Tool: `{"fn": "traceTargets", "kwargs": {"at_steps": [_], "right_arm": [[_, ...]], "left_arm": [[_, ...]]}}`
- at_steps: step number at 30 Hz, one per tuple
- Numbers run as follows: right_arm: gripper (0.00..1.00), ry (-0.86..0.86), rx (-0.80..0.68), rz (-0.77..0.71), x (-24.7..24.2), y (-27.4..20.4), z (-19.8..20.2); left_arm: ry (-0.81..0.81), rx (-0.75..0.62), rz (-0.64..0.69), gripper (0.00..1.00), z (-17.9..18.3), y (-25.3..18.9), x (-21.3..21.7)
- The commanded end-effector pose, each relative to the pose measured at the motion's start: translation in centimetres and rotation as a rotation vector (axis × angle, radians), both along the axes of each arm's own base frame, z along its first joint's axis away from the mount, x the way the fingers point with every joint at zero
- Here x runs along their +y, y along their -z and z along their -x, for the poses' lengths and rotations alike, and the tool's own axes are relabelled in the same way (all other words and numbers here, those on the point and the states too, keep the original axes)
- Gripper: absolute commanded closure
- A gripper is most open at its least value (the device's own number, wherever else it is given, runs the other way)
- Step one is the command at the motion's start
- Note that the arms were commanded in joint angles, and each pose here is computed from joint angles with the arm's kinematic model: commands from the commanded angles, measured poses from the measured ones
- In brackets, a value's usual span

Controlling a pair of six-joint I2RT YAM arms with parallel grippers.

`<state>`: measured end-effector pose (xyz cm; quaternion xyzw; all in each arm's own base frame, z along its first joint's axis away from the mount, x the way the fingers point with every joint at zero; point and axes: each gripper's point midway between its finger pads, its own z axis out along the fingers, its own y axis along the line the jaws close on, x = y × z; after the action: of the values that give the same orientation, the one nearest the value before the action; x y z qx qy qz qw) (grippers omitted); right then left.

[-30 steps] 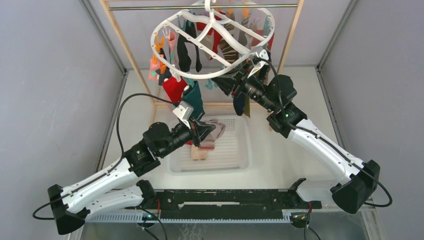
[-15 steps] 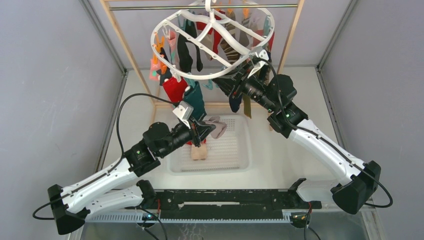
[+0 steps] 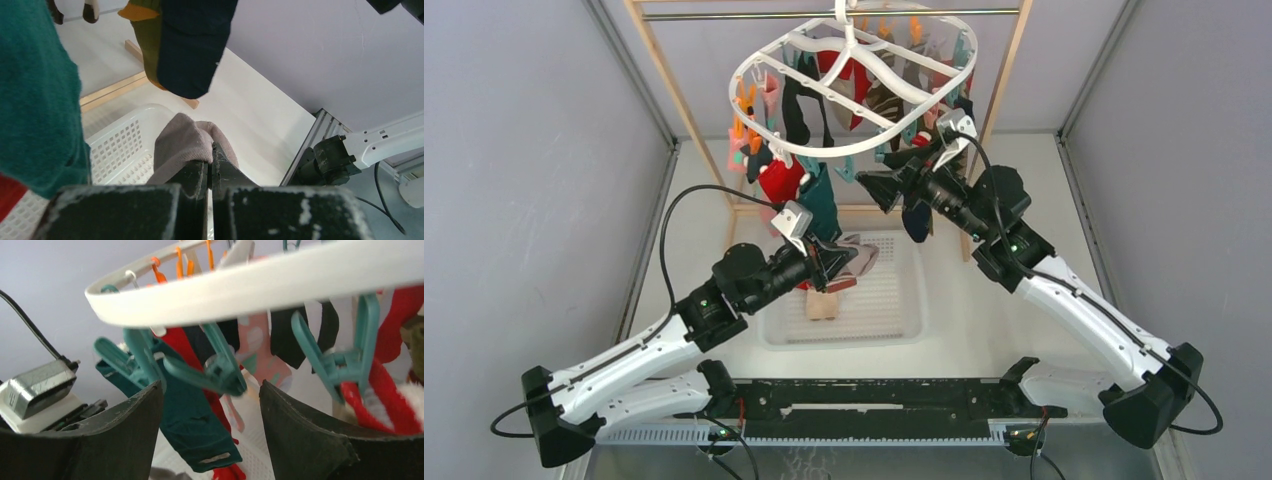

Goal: Remove the socks clipped to the hanger
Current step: Remove the sock from the hanger, then place the sock in the bin.

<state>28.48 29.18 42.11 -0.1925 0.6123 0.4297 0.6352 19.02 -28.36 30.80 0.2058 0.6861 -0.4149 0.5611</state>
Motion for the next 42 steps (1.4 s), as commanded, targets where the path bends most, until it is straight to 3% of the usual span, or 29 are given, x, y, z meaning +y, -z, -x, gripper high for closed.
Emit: {"fn": "traceTargets", "kwargs": {"at_steps": [1, 16, 23, 27, 42], "right_arm": [[0.22, 0.042, 0.02, -0.022, -1.7, 0.6, 0.9], [0.18, 0.171, 0.244, 0.04, -7.1, 9.6, 4.6], [0.18, 0.203, 0.28, 0.06, -8.9, 11.5, 5.9], [0.18, 0.212, 0.294, 0.071, -9.5, 12.4, 6.4], [0.18, 0.218, 0.347, 0.09, -10.3, 15.2, 7.6]], "left_arm": [[0.003, -0.006, 0.051, 1.0, -0.4, -0.7, -0.5], [0.006, 0.02, 0.086, 1.0, -2.1, 0.7, -3.2], [-0.002, 0.045, 0.079, 1.0, -3.2, 2.4, -4.7], [-0.001, 0.074, 0.049, 0.92, -3.8, 4.6, -5.7], [0.059, 0.187, -0.002, 0.96, -4.7, 11.0, -9.3]]}}
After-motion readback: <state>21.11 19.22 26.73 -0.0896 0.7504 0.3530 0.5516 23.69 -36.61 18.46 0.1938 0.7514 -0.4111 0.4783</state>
